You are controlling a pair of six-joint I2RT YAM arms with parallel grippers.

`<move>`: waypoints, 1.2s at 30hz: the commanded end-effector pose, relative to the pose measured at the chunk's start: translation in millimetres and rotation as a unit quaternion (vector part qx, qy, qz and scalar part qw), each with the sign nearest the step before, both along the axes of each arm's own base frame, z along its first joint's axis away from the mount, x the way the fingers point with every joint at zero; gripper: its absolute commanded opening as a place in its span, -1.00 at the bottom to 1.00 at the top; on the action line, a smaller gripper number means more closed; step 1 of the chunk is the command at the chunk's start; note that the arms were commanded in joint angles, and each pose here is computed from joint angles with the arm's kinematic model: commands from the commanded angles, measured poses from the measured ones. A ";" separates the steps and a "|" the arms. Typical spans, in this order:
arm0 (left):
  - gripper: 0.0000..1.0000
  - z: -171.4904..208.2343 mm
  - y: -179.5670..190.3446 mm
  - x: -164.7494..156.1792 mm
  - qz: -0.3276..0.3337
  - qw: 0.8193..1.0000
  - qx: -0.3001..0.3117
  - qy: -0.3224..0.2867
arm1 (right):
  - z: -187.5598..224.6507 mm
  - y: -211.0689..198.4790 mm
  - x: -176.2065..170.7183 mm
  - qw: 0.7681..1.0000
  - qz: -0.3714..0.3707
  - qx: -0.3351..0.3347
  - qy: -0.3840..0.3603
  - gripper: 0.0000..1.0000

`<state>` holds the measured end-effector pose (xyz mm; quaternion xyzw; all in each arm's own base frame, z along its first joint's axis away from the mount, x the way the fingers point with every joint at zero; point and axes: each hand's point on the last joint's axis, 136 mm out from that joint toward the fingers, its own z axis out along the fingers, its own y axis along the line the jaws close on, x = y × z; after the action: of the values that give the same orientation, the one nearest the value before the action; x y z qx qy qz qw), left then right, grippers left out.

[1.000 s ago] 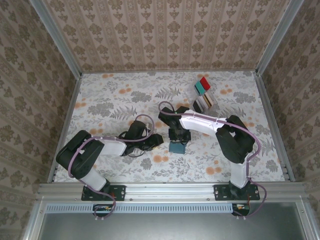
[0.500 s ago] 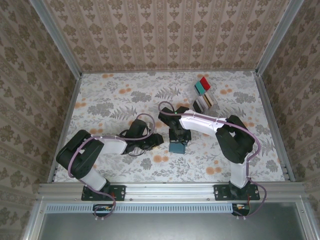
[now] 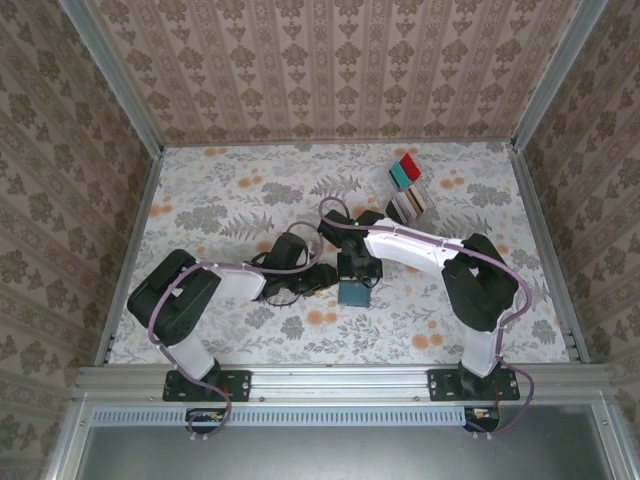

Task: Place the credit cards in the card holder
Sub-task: Close the button on the card holder.

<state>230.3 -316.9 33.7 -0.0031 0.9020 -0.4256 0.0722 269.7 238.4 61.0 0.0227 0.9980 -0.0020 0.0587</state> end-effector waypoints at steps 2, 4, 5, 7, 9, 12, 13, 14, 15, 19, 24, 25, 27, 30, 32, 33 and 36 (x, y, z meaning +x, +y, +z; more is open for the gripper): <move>-0.26 -12.0 -11.3 -11.5 -0.031 0.999 -0.002 0.015 | -0.7 6.9 1.0 0.999 -0.008 0.034 0.002 -1.00; -0.31 -14.1 -12.7 -13.1 -0.032 0.999 -0.003 0.018 | -4.3 6.8 1.5 0.999 -0.011 0.034 0.004 -1.00; -0.34 -14.5 -13.4 -13.7 -0.033 0.999 -0.004 0.019 | -7.1 6.8 1.1 0.999 -0.012 0.034 0.007 -1.00; -0.36 -16.2 -13.9 -13.9 -0.034 0.999 -0.004 0.020 | -10.2 9.4 1.4 0.999 -0.012 0.041 0.009 -1.00; -0.42 -17.8 -14.3 -14.8 -0.035 0.999 -0.003 0.023 | -11.1 11.5 2.1 0.999 -0.012 0.047 0.009 -1.00; -0.43 -18.7 -14.1 -14.7 -0.034 0.999 -0.002 0.024 | -15.5 10.9 2.6 0.998 -0.019 0.053 0.012 -1.00; -0.43 -19.3 -13.5 -14.2 -0.032 0.999 0.000 0.024 | -17.3 10.0 2.4 0.998 -0.021 0.053 0.014 -1.00; -0.43 -19.3 -13.2 -14.9 -0.033 0.999 0.000 0.025 | -19.3 9.2 2.2 0.998 -0.023 0.054 0.016 -1.00; -0.44 -19.4 -13.2 -14.9 -0.032 0.999 0.000 0.024 | -21.0 9.1 1.3 0.998 -0.025 0.055 0.018 -1.00; -0.47 -19.9 -12.9 -15.0 -0.032 0.999 0.001 0.025 | -26.0 10.1 -0.7 0.997 -0.028 0.064 0.024 -1.00; -0.49 -21.0 -13.3 -15.0 -0.032 0.999 0.002 0.027 | -36.4 6.9 -3.0 0.996 -0.038 0.068 0.032 -1.00; -0.50 -21.6 -13.0 -14.7 -0.031 0.999 0.002 0.027 | -37.1 7.3 -1.7 0.996 -0.040 0.074 0.031 -1.00; -0.50 -21.6 -13.4 -15.0 -0.032 0.999 0.001 0.028 | -33.7 10.4 0.7 0.995 -0.040 0.084 0.026 -1.00; -0.50 -21.9 -13.3 -15.1 -0.032 0.999 0.002 0.028 | -29.7 13.0 3.1 0.995 -0.040 0.094 0.019 -1.00; -0.50 -22.3 -14.0 -14.7 -0.033 0.999 0.001 0.028 | -29.7 14.2 3.2 0.994 -0.039 0.097 0.019 -1.00; -0.50 -22.9 -13.9 -15.1 -0.033 0.999 0.002 0.030 | -28.1 14.7 3.3 0.994 -0.038 0.100 0.017 -1.00; -0.51 -23.4 -13.4 -15.0 -0.032 0.999 0.003 0.029 | -19.5 11.7 4.3 0.994 -0.041 0.099 0.006 -1.00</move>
<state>230.0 -327.6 29.1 0.0091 0.8959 -0.4391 0.0667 277.2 250.6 37.5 0.0626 0.9933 0.0846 0.0484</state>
